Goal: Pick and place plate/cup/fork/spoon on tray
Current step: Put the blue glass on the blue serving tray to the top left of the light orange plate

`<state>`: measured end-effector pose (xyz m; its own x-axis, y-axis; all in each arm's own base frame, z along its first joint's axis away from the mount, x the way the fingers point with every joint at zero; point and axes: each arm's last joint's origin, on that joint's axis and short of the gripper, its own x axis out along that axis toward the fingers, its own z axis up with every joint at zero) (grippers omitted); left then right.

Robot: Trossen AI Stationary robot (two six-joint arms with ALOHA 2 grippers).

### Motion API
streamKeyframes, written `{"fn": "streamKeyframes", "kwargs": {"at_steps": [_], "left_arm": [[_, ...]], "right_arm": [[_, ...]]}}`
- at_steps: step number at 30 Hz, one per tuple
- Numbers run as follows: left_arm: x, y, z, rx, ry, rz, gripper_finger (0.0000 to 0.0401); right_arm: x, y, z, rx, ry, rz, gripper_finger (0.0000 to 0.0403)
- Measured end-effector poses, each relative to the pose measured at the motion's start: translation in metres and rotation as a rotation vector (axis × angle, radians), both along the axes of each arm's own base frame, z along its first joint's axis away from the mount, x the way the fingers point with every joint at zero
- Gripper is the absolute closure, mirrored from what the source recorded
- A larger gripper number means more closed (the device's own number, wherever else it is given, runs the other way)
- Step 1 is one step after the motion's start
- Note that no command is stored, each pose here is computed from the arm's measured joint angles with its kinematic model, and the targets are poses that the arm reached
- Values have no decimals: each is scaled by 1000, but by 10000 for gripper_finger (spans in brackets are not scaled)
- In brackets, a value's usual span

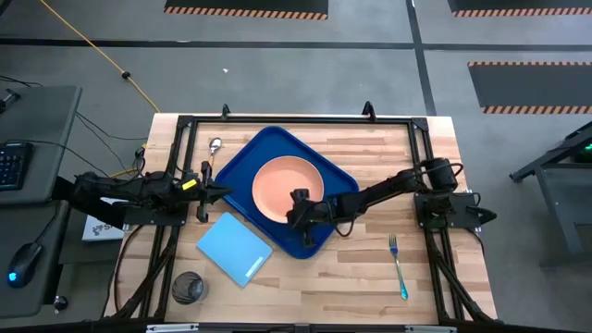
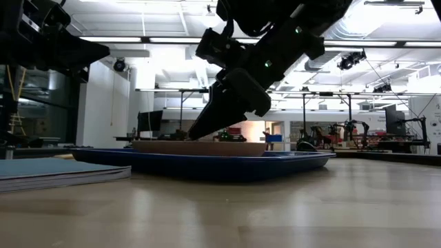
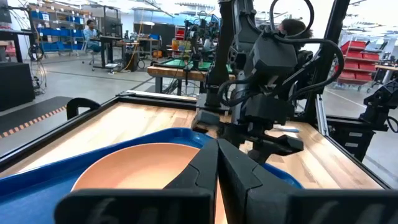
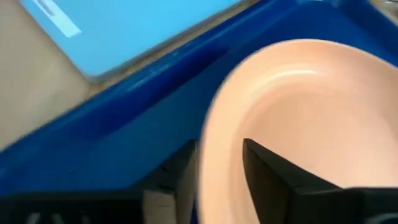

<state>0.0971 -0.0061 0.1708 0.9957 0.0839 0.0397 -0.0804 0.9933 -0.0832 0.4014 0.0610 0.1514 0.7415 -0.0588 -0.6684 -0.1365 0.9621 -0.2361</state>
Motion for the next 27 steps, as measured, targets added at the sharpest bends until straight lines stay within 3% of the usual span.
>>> {"fn": "streamKeyframes", "kwargs": {"at_steps": [5, 9, 15, 20, 27], "left_arm": [[0, 0, 0, 0, 0, 0, 401], [0, 0, 0, 0, 0, 0, 401], [0, 0, 0, 0, -1, 0, 401], [0, 0, 0, 0, -1, 2, 401], [0, 0, 0, 0, -1, 3, 401]], "right_arm": [[-10, -5, 33, -112, 11, -58, 240], [-31, -15, 56, -130, 86, -158, 226], [-76, -31, 43, -65, 74, -265, 224], [-118, -39, 31, 31, -176, -316, 224], [-157, -44, 47, 126, -646, -250, 224]]}}
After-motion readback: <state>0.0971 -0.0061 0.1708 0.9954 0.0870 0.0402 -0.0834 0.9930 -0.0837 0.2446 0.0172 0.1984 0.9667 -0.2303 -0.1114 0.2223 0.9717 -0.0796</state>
